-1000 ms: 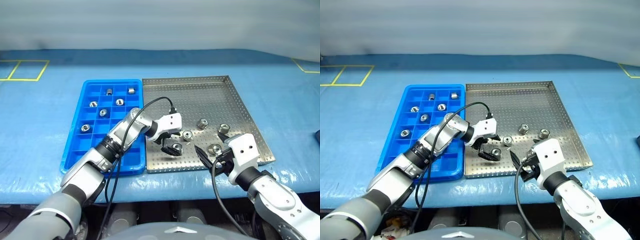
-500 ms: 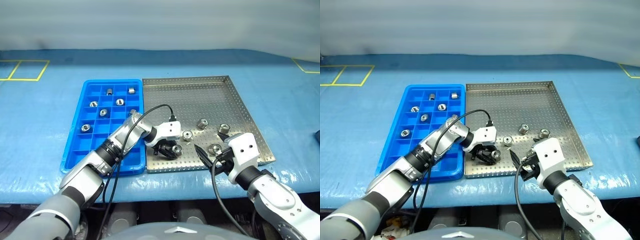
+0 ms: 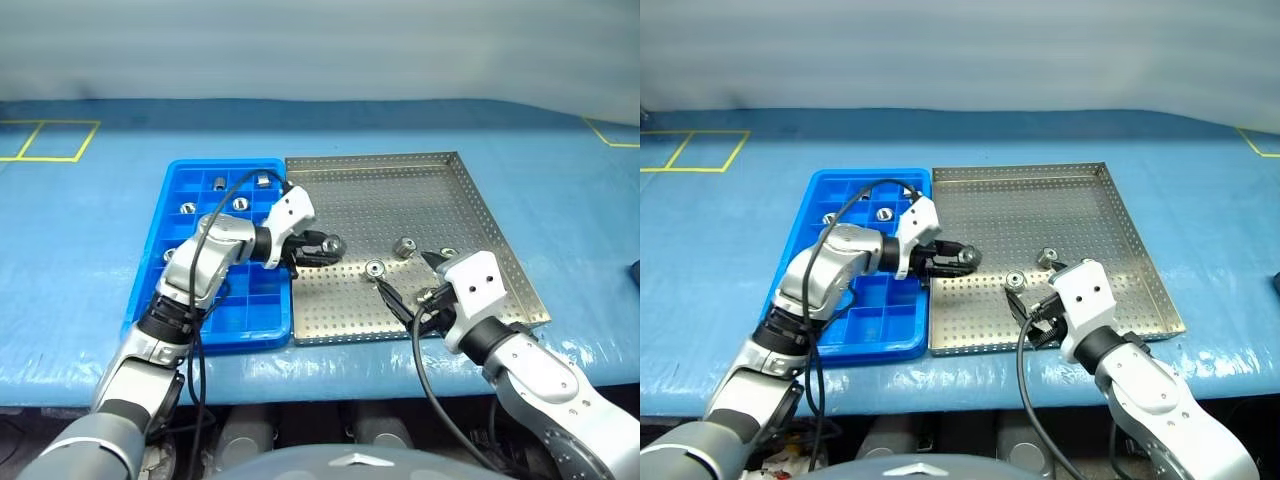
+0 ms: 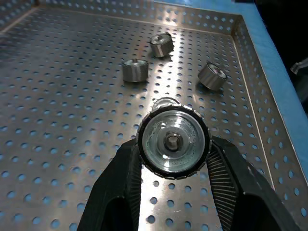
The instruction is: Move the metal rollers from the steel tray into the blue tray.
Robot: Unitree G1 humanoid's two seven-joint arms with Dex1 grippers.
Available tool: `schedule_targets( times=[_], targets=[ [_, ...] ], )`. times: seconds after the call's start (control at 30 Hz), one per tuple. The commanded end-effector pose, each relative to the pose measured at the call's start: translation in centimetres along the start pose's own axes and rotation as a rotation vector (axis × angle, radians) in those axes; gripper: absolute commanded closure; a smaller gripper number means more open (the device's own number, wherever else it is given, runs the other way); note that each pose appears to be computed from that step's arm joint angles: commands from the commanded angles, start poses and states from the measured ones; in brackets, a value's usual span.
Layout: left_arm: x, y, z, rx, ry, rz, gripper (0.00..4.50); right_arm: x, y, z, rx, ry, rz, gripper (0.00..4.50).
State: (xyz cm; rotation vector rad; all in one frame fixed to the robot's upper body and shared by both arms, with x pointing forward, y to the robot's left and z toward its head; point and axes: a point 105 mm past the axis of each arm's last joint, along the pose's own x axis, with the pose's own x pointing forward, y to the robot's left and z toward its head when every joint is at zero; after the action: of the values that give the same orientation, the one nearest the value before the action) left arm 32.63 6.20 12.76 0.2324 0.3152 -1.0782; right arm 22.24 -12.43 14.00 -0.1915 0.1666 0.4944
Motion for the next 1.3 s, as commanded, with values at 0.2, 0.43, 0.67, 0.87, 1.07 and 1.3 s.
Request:
schedule_targets(
  times=[0.2, 0.43, 0.67, 0.87, 1.07, 1.3],
  targets=[
    [-7.3, 3.1, -0.2, 0.007, -0.095, 0.581, 2.84, 3.3, 2.1, 1.4, -0.084, -0.034, 0.212, 0.00],
    [-10.3, 2.7, -2.1, -0.031, -0.046, 0.746, 2.84, 6.3, 4.2, 1.9, -0.163, -0.044, 0.377, 0.00],
    [-10.6, 1.3, -3.8, -0.078, 0.025, 0.719, 2.84, 6.8, 6.3, 2.1, -0.170, -0.067, 0.491, 0.00],
    [-9.9, 0.2, -5.6, -0.143, 0.095, 0.673, 2.84, 6.2, 6.9, 1.4, -0.178, -0.044, 0.545, 0.00],
    [-9.9, -0.2, -7.3, -0.194, 0.189, 0.673, 2.84, 6.1, 6.7, 1.2, -0.172, -0.040, 0.530, 0.00],
    [-9.8, 0.1, -6.3, -0.216, 0.142, 0.664, 0.87, 5.9, 6.4, 0.9, -0.165, -0.031, 0.507, 0.00]
  ],
)
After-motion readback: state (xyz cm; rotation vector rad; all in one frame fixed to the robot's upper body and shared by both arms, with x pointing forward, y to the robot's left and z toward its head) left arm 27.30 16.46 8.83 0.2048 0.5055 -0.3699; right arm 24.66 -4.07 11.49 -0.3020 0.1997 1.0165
